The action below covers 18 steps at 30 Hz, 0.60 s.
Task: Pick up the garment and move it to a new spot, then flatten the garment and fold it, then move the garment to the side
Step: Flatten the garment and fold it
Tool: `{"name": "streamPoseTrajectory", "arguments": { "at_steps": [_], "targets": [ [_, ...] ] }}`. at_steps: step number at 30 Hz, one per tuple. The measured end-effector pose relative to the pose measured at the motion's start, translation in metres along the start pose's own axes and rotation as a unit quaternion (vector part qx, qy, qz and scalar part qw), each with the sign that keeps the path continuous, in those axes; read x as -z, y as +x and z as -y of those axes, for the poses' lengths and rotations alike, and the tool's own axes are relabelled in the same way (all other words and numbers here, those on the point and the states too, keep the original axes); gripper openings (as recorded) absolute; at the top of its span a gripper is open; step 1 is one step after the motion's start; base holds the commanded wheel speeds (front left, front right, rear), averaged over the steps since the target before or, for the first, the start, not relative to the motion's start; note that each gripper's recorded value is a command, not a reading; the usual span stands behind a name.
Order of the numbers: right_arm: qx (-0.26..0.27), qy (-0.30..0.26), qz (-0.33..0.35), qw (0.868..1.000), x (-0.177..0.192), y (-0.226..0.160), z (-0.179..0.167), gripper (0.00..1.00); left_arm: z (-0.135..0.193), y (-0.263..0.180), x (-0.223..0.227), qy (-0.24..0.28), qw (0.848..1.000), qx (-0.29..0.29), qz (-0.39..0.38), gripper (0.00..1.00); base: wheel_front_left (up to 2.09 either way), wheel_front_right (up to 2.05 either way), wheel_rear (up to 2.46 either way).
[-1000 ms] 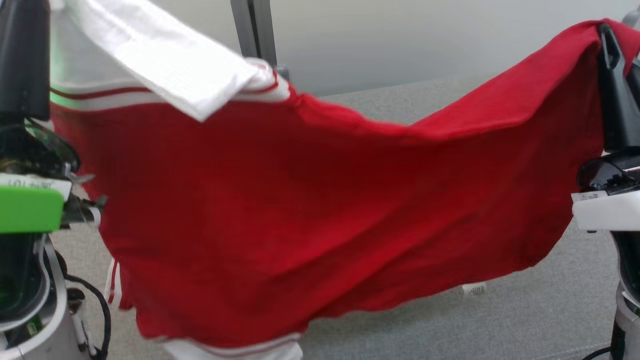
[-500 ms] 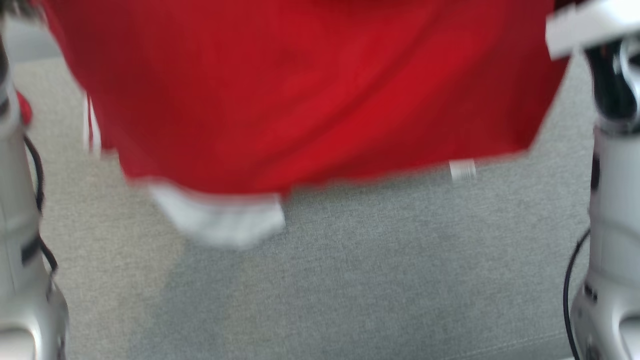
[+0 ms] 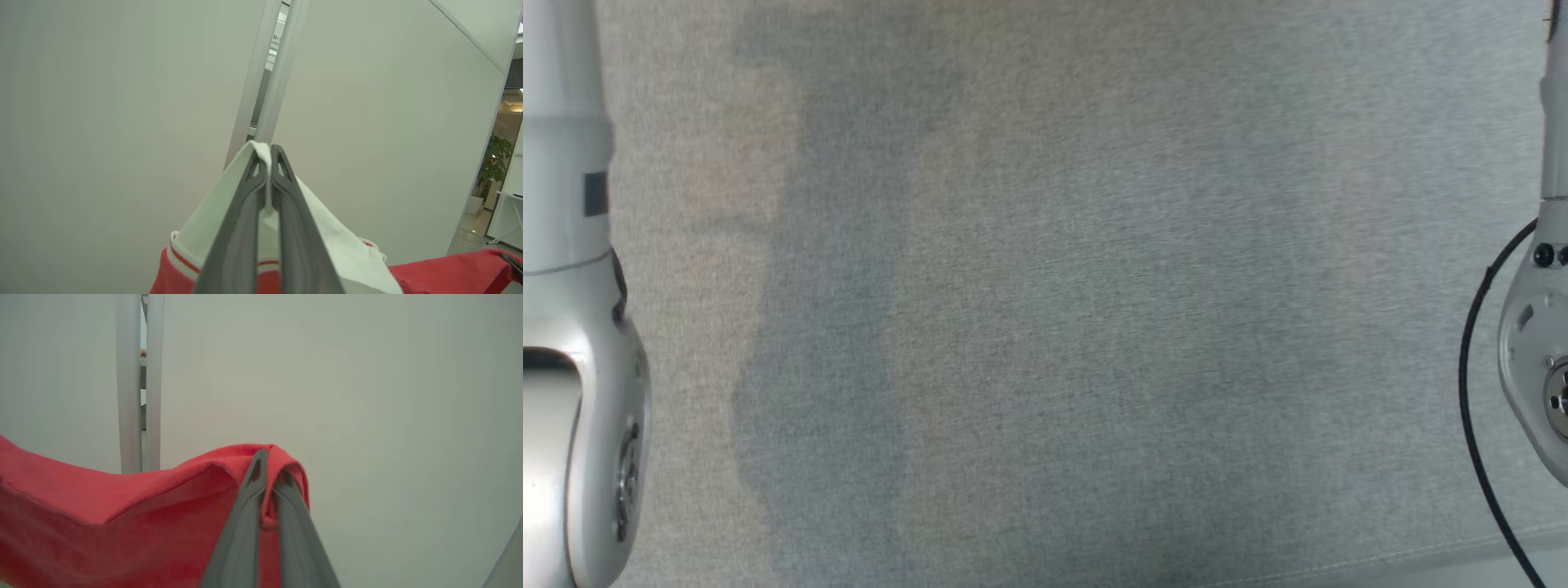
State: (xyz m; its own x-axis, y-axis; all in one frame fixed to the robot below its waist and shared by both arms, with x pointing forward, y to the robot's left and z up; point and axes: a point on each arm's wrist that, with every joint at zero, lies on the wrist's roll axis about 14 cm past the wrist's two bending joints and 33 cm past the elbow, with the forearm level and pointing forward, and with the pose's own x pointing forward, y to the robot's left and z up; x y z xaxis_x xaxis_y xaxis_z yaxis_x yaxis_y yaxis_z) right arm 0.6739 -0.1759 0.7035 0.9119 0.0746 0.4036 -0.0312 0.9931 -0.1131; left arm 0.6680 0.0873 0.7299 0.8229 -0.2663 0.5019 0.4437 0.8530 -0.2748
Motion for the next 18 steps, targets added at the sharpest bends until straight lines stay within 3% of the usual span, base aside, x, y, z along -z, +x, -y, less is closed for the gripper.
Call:
{"name": "streamPoseTrajectory", "arguments": {
  "at_steps": [7,11,18],
  "targets": [
    [-0.034,0.028,-0.117,0.992,0.134,-0.030,-0.041,0.00,-0.059,-0.041,0.085,-0.003,0.997,-0.055,-0.061,0.00,0.00,0.00,0.00],
    [-0.045,0.043,-0.177,0.982,0.190,-0.062,-0.055,0.00,-0.081,-0.080,0.127,-0.016,0.992,-0.078,-0.101,0.00,0.00,0.00,0.00],
    [-0.046,0.070,-0.183,0.980,0.201,-0.089,-0.062,0.00,-0.089,-0.137,0.141,-0.061,0.987,-0.101,-0.110,0.00,0.00,0.00,0.00]
  ]
}}
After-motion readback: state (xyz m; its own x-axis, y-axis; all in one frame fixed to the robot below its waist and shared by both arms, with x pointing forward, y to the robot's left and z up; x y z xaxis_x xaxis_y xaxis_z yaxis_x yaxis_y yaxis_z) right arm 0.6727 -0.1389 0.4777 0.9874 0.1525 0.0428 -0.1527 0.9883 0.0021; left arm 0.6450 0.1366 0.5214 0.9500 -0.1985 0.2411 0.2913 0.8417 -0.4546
